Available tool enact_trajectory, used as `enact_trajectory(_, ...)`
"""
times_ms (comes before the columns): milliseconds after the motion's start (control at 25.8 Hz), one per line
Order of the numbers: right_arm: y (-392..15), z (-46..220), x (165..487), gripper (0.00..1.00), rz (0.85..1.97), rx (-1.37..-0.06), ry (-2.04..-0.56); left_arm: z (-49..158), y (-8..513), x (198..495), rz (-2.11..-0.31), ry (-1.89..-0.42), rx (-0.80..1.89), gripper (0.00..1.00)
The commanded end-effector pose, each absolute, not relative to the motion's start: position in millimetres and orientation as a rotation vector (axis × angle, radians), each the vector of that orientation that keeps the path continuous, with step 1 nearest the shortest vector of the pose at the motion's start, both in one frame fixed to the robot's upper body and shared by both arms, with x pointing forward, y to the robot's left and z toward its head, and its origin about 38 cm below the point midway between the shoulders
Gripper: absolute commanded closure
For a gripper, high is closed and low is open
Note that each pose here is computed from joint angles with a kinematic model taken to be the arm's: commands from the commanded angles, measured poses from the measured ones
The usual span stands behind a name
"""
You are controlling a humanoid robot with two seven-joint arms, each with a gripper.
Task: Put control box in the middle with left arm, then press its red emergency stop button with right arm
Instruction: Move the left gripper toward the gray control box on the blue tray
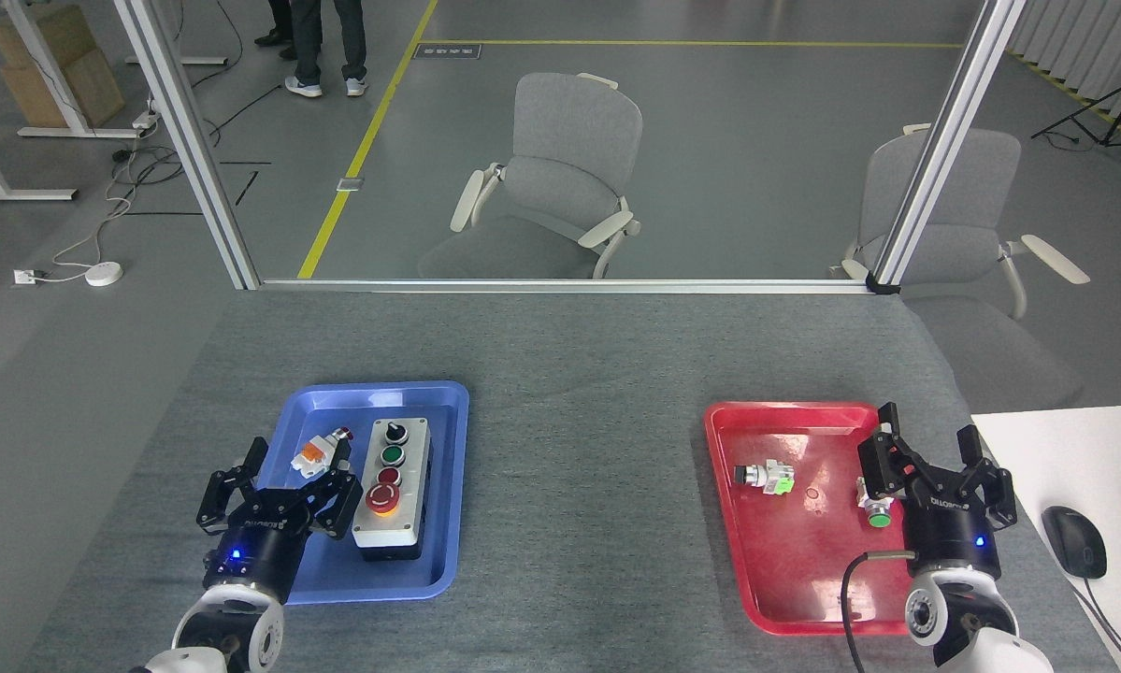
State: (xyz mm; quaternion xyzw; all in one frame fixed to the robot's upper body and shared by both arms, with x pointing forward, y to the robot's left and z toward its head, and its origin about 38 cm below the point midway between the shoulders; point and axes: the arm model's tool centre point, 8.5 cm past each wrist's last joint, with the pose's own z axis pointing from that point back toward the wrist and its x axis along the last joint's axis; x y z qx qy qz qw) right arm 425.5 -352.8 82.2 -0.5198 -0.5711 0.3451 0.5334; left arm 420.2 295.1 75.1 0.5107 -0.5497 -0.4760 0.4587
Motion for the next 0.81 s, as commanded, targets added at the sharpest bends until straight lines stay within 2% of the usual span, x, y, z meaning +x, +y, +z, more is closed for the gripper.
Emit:
enact_trajectory(0, -353, 82, 426, 0.0, 0.821, -1.24, -1.361, 75, 295, 419, -1.172, -1.354, 1.259, 0.01)
enact_trajectory(426, -353, 83, 426, 0.0, 0.824, -1.24, -1.363, 72, 296, 416, -1.171, -1.356, 1.264, 0.01)
enact_trajectory(543, -353, 83, 426, 0.0, 0.824, -1.24, -1.363, 84, 292, 415, -1.161, -1.387, 1.278, 0.01)
enact_trajectory(775, -352, 82, 426, 0.0, 0.824, -1.238, -1.363, 79, 292, 406, -1.169, -1.384, 1.277, 0.01)
